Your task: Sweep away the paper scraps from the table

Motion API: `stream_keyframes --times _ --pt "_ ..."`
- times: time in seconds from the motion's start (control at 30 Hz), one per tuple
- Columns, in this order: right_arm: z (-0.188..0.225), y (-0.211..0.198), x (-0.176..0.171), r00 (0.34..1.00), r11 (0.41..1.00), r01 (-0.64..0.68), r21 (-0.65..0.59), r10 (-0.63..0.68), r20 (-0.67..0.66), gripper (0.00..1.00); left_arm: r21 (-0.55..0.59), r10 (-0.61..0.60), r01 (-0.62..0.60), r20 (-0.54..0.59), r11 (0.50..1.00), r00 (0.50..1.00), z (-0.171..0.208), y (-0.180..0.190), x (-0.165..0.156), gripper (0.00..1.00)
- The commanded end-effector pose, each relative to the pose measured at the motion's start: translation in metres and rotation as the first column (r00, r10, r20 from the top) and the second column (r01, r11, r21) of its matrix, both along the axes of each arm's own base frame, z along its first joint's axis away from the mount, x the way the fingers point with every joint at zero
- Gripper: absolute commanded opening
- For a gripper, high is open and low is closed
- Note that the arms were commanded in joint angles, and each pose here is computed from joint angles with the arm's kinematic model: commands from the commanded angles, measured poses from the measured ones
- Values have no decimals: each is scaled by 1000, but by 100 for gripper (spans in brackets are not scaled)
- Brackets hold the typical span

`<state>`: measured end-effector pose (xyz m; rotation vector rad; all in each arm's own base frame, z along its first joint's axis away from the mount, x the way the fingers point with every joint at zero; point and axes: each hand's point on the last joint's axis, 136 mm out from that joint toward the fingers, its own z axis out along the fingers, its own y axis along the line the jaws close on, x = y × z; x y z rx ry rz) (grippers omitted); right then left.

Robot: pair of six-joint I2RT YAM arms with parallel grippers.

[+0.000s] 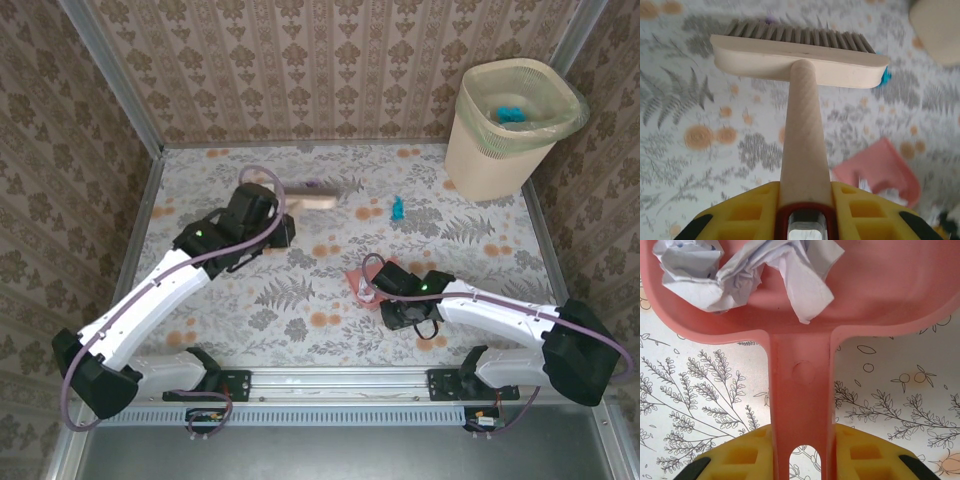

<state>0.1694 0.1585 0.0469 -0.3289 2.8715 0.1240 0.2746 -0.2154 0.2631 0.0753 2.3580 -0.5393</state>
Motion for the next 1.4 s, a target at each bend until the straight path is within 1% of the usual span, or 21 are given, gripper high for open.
stream_keyframes --times 0.0,0.13,0.23,0.3,0.4,0.5,0.6,0.73,0.93,1.2,1.37 --pt "-5 -17 -7 999 998 42 -47 -42 -16 0 -160 67 -40 162 986 985 69 -14 35 0" --pt "-1 -20 -4 998 997 54 -52 -54 12 0 -174 61 -26 199 984 978 93 -29 59 0" --pt "1 -21 -1 998 997 60 -49 -58 34 0 -198 53 -10 212 980 976 101 -43 76 0" --pt "4 -22 0 997 997 65 -45 -63 50 0 -201 42 2 211 980 976 100 -51 84 0" --pt "8 -24 3 994 997 72 -31 -69 82 0 -185 17 22 207 982 978 86 -57 93 0" --pt "14 -26 5 990 997 80 -20 -78 116 0 -184 -22 58 189 981 982 62 -63 96 0" --pt "20 -28 6 987 996 84 -11 -82 138 0 -159 -37 65 172 985 984 42 -61 97 0" --pt "26 -31 9 982 995 98 -9 -95 163 0 -151 -42 63 136 986 990 28 -54 100 0" --pt "53 -33 18 970 994 109 -25 -101 222 0 -152 -58 77 125 985 990 20 -53 100 0" --pt "107 -20 30 950 989 132 59 -143 276 0 -154 -50 67 108 986 993 15 -45 102 0" --pt "140 -18 37 943 984 167 62 -178 282 0 -162 -36 52 101 985 994 13 -36 104 0"
